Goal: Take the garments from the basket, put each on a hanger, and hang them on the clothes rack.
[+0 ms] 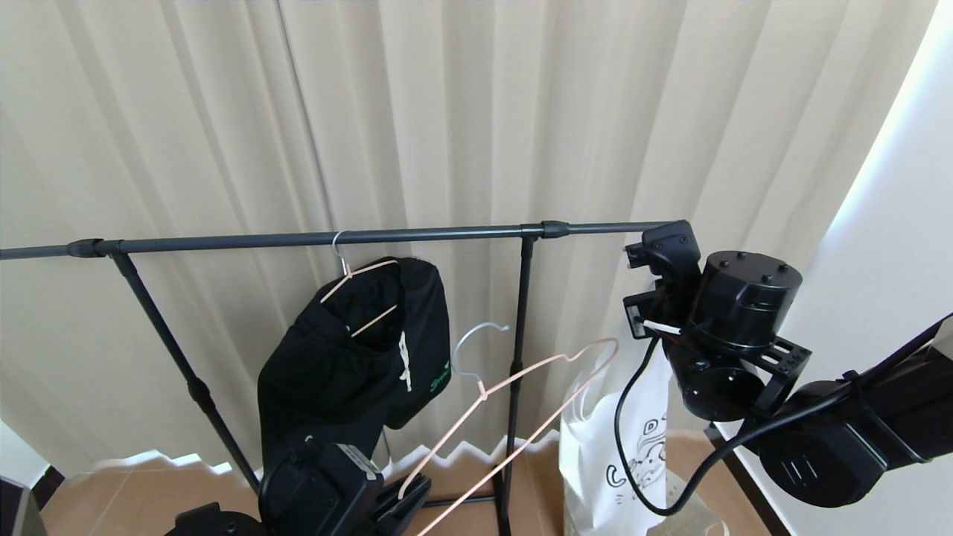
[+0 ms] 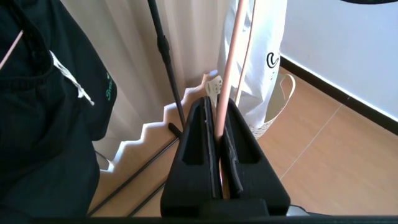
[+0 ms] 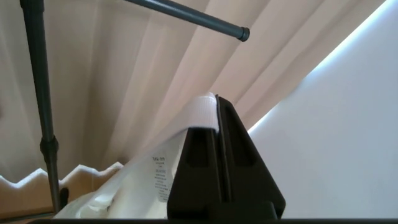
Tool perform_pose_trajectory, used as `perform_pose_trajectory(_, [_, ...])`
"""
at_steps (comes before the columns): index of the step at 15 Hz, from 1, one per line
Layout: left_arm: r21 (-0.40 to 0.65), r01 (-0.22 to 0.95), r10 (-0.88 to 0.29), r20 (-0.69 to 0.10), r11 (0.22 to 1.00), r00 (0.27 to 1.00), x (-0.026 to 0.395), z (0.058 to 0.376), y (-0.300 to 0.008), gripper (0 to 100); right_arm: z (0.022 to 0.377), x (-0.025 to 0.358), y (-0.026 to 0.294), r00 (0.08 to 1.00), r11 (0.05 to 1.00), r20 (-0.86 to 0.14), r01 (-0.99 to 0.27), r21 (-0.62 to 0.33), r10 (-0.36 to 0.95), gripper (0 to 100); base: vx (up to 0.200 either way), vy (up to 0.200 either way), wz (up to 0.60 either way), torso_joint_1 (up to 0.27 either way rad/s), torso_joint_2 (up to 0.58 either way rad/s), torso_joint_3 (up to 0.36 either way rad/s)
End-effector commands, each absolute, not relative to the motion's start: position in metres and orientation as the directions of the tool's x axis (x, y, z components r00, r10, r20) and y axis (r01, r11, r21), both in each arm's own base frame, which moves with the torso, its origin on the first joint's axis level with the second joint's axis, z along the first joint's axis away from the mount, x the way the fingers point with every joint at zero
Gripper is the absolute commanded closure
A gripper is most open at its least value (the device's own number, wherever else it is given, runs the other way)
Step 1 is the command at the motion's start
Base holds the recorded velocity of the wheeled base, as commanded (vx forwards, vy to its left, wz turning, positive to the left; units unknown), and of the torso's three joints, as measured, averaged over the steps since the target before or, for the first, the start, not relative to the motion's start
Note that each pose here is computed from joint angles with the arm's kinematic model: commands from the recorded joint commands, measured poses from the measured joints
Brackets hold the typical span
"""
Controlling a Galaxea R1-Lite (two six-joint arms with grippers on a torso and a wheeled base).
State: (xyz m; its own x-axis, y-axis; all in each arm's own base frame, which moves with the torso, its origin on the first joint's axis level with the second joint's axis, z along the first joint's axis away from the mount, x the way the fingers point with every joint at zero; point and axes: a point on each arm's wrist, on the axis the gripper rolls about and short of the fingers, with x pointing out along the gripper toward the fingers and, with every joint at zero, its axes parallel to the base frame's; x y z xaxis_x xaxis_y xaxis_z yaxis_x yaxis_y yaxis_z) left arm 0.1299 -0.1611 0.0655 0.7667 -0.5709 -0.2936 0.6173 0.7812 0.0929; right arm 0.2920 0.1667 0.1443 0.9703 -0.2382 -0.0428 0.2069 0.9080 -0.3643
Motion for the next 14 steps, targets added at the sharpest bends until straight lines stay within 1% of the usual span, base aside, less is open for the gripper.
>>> perform_pose_trajectory(1, [0.091, 0.621, -0.573, -0.3, 0.778, 0.762, 0.129, 0.064, -0.162, 100, 0.142, 0.29, 0.173, 0.975, 0.912, -0.042, 0.188, -0.364, -0.218, 100, 0.0, 0.0, 0.0, 0.0, 0.0, 0.0])
perform_pose_trajectory(4, [0.085, 0.625, -0.577, -0.302, 0.776, 0.758, 0.128, 0.063, -0.163, 100, 0.142, 0.28, 0.185, 0.984, 0.92, -0.042, 0.148, -0.362, -0.175, 100, 0.0, 0.0, 0.0, 0.0, 0.0, 0.0])
perform_pose_trajectory(10, [0.06, 0.614, -0.571, -0.302, 0.787, 0.763, 0.129, 0.063, -0.162, 100, 0.137, 0.27, 0.197, 0.99, 0.924, -0.055, 0.099, -0.37, -0.128, 100, 0.0, 0.0, 0.0, 0.0, 0.0, 0.0])
perform_pose_trajectory(14, [0.054, 0.574, -0.537, -0.29, 0.817, 0.792, 0.138, 0.064, -0.16, 100, 0.134, 0.259, 0.208, 0.994, 0.925, -0.063, 0.056, -0.377, -0.086, 100, 0.0, 0.0, 0.0, 0.0, 0.0, 0.0])
